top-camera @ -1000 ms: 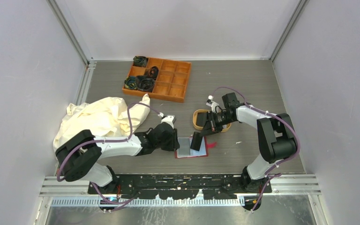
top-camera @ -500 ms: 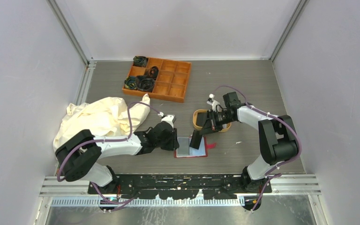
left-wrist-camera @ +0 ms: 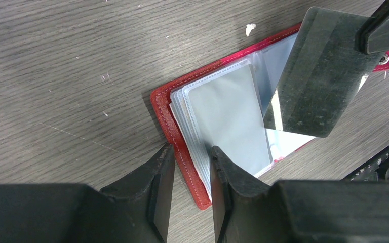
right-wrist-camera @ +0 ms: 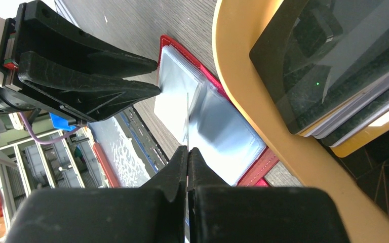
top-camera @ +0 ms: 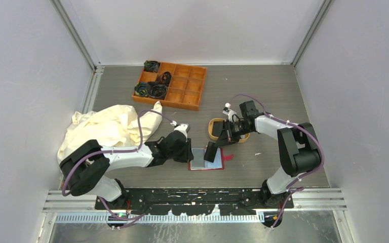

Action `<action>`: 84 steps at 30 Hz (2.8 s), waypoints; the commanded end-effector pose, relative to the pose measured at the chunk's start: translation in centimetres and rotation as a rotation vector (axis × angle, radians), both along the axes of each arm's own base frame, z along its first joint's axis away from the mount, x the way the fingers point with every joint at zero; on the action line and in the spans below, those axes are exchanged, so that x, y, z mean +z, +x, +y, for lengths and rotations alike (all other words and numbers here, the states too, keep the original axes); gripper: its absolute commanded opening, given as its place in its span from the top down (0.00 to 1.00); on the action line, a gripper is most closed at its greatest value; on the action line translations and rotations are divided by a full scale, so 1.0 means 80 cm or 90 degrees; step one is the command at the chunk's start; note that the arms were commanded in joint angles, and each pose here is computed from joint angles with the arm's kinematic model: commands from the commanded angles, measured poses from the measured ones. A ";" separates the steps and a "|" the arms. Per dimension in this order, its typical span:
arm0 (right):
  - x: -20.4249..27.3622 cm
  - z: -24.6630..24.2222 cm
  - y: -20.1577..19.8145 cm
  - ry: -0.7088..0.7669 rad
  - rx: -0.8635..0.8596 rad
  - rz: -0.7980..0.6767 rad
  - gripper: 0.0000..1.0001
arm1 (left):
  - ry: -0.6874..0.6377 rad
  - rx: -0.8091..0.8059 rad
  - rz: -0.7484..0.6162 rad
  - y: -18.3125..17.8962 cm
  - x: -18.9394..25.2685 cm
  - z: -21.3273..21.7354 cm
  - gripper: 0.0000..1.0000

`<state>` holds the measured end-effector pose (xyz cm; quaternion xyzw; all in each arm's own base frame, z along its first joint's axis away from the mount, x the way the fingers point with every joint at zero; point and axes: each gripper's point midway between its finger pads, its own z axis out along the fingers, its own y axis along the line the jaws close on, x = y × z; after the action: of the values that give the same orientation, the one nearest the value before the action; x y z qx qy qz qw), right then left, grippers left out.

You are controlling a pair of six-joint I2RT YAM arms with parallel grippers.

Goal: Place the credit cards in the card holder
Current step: Insert the credit card into the card holder.

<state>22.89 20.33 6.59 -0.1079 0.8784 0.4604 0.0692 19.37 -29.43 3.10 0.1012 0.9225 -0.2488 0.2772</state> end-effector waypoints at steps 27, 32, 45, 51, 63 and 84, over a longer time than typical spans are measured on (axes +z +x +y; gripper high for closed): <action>-0.016 0.044 -0.013 -0.019 -0.054 0.052 0.99 | -0.003 0.000 -0.036 0.017 0.012 0.040 0.68; -0.026 0.046 -0.012 -0.057 -0.074 0.044 0.99 | -0.012 -0.015 -0.044 0.018 0.014 0.040 0.68; -0.047 0.042 -0.013 -0.106 -0.068 0.030 0.99 | -0.034 -0.068 -0.037 0.011 0.019 0.024 0.65; -0.052 0.041 -0.014 -0.125 -0.063 0.032 0.99 | -0.025 -0.084 -0.033 0.013 0.018 0.021 0.64; -0.057 0.041 -0.008 -0.152 -0.067 0.027 0.99 | -0.029 -0.109 -0.011 0.013 0.009 0.006 0.65; -0.057 0.048 -0.010 -0.149 -0.054 0.031 0.97 | -0.032 -0.123 0.001 0.015 0.003 -0.004 0.66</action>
<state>21.11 24.20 2.73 -0.0542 0.9232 0.3790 0.0331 20.25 -28.29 2.86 0.1635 0.9136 -0.2777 0.2481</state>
